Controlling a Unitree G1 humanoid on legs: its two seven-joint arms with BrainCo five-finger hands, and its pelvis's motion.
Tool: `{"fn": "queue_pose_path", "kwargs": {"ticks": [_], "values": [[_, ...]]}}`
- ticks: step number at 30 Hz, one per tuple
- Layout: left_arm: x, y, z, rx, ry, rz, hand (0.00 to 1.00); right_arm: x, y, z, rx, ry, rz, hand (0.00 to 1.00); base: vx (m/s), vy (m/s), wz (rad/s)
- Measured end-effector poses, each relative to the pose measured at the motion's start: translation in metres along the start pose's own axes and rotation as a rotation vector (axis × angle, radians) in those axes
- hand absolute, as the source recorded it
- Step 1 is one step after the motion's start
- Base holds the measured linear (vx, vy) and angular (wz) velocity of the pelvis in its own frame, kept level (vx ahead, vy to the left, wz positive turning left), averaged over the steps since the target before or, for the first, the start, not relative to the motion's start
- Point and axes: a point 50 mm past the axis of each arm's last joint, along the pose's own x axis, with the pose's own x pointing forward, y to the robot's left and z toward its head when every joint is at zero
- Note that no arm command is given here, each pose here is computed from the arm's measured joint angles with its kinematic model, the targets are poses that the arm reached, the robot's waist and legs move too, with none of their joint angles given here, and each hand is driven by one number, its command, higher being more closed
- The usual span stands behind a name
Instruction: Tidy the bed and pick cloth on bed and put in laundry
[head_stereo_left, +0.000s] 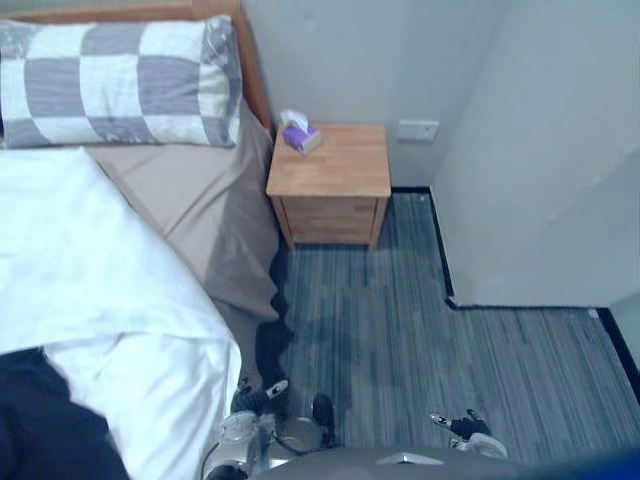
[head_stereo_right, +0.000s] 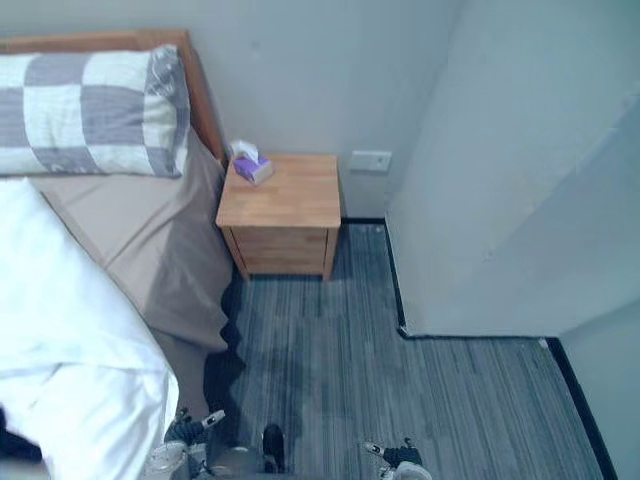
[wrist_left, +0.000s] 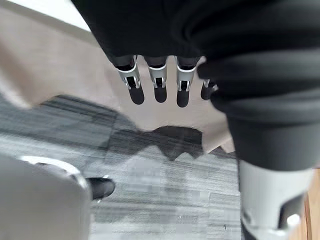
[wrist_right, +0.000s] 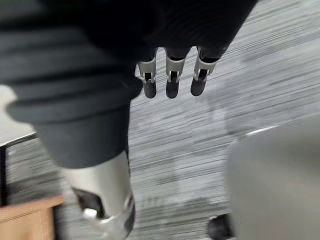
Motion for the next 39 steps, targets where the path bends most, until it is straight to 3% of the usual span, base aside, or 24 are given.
{"fn": "queue_pose_path", "kwargs": {"ticks": [5,8,15,24,29,32,39], "values": [[0.002,0.001,0.002,0.136,-0.015,-0.015,0.0,0.001,0.009,0.018,-0.033,-0.066,0.027,0.0,0.14,-0.007,0.61],[0.001,-0.004,0.002,0.14,-0.015,-0.03,0.0,0.0,0.012,0.021,-0.046,-0.083,0.032,0.0,0.24,-0.145,0.96],[-0.003,-0.028,0.017,0.008,-0.072,-0.078,0.0,0.0,0.01,0.034,-0.065,-0.14,0.029,0.0,0.21,-0.307,1.26],[-0.004,-0.029,0.025,-0.137,-0.088,-0.062,0.0,-0.001,0.014,0.029,-0.178,-0.13,0.039,0.0,0.21,-0.002,2.05],[-0.005,-0.023,0.01,-0.077,-0.048,-0.063,0.0,0.002,-0.001,0.017,-0.12,-0.059,-0.007,0.0,0.19,0.298,1.82],[-0.004,-0.008,-0.004,-0.05,-0.006,-0.044,0.0,0.001,0.003,0.007,-0.056,-0.009,-0.006,0.0,0.27,0.163,0.92],[-0.003,-0.004,-0.012,0.024,0.03,-0.078,0.0,0.001,0.003,0.004,-0.012,0.003,-0.014,0.0,0.11,0.011,0.53]]}}
